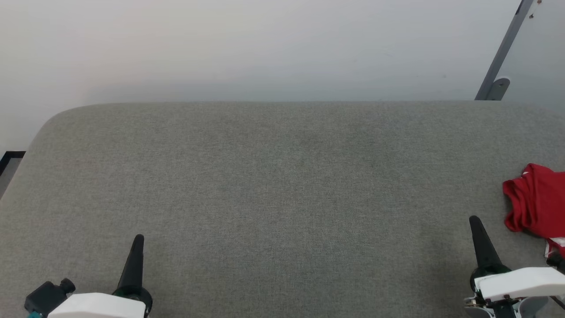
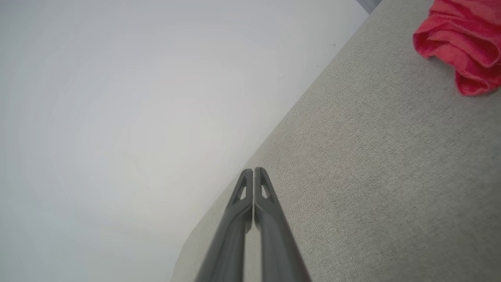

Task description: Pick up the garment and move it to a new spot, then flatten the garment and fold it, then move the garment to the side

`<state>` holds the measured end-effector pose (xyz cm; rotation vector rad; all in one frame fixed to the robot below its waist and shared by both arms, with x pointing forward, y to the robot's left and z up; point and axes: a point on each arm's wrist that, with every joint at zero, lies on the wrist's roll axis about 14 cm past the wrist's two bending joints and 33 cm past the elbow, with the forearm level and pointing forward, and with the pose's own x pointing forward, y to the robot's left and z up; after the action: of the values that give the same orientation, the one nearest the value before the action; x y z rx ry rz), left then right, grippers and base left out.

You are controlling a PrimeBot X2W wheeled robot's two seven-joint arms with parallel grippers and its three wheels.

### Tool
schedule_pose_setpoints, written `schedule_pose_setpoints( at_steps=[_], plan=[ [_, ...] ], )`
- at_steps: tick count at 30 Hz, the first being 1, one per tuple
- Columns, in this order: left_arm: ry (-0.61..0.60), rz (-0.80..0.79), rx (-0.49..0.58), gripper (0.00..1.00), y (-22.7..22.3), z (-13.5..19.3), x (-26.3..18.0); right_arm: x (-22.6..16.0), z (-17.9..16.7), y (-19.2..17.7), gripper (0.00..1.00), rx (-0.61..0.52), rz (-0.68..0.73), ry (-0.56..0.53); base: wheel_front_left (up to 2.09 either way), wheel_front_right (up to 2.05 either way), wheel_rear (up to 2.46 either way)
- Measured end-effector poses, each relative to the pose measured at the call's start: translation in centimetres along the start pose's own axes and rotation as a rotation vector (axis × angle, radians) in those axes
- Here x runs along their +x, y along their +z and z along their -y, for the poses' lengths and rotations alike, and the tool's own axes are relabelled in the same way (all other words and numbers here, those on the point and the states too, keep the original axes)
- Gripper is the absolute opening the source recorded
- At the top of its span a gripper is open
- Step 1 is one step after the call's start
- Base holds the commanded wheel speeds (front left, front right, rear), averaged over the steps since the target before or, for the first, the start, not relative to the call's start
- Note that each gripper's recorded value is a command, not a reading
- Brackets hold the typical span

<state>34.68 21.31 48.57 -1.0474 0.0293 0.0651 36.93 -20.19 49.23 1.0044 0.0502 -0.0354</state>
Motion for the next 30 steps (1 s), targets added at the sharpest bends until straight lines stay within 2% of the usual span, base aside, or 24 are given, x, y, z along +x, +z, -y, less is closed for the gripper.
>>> schedule_pose_setpoints(
  at_steps=[30],
  plan=[
    [-0.010,-0.009,-0.249,0.00,-0.1,0.9,1.8,0.9,-0.6,0.3,0.00,0.276,0.005,0.021,0.00,0.00,0.00]
  ],
)
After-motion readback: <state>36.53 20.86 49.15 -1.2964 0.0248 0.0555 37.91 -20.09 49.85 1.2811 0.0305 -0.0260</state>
